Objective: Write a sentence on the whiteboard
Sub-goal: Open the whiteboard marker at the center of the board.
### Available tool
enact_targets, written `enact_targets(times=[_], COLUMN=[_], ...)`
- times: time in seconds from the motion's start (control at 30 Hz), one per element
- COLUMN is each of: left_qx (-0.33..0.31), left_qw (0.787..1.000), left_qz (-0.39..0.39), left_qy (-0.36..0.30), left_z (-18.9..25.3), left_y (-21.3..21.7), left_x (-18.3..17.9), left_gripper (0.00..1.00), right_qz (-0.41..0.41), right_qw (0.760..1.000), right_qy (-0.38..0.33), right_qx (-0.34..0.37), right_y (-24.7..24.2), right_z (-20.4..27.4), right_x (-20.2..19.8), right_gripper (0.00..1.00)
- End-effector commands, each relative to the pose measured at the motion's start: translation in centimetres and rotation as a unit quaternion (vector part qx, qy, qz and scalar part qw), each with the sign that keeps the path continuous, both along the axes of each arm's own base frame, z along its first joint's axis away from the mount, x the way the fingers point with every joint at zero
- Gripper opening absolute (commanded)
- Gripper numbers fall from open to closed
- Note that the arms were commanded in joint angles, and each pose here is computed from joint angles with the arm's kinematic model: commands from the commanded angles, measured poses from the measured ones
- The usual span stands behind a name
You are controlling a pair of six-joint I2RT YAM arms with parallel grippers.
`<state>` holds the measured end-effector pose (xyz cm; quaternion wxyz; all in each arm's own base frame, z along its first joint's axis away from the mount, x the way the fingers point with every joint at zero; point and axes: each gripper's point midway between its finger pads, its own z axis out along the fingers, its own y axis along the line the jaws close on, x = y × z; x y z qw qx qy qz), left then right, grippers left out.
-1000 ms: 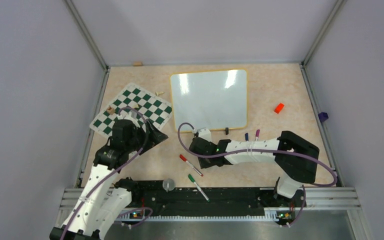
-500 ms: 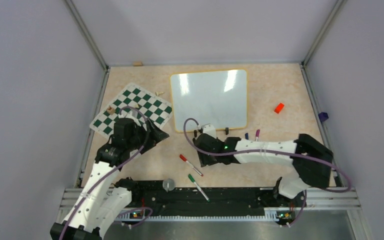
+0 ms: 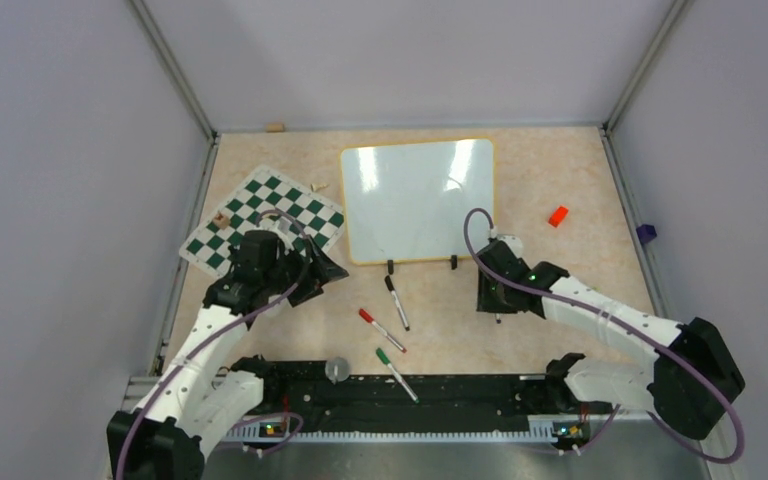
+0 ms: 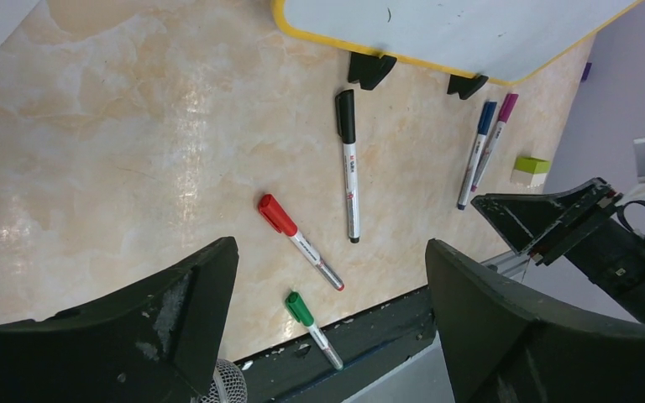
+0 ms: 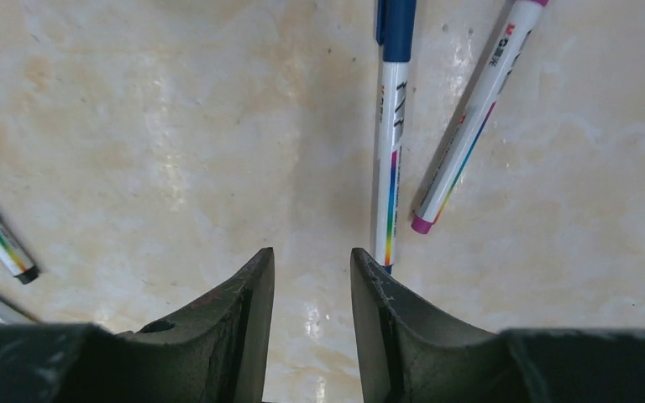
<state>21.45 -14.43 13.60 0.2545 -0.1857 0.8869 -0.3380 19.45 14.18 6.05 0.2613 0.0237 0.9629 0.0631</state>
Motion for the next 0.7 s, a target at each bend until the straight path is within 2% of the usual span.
enact_targets(times=[0.0, 0.43, 0.67], left_qx=[-0.006, 0.008, 0.013], left_qw=[0.999, 0.999, 0.998], left_qz=[-0.024, -0.022, -0.017], left_qy=[-0.044, -0.048, -0.052], left_z=[1.9, 2.2, 2.2], left_y=[-0.7, -0.3, -0.1], left_x=[1.3, 1.4, 1.5], left_gripper=[0.87, 0.87, 0.87], right_qz=[0.002, -0.044, -0.033], right_qw=[0.999, 0.997, 0.997], right_qy=[0.037, 0.039, 0.057], right_qx=[-0.026, -0.043, -0.049], right_y=[-0.8, -3.1, -3.1], right_z=[-1.8, -2.4, -3.9], right_x=[-0.8, 0.4, 0.6], right_gripper=[0.37, 0.37, 0.37])
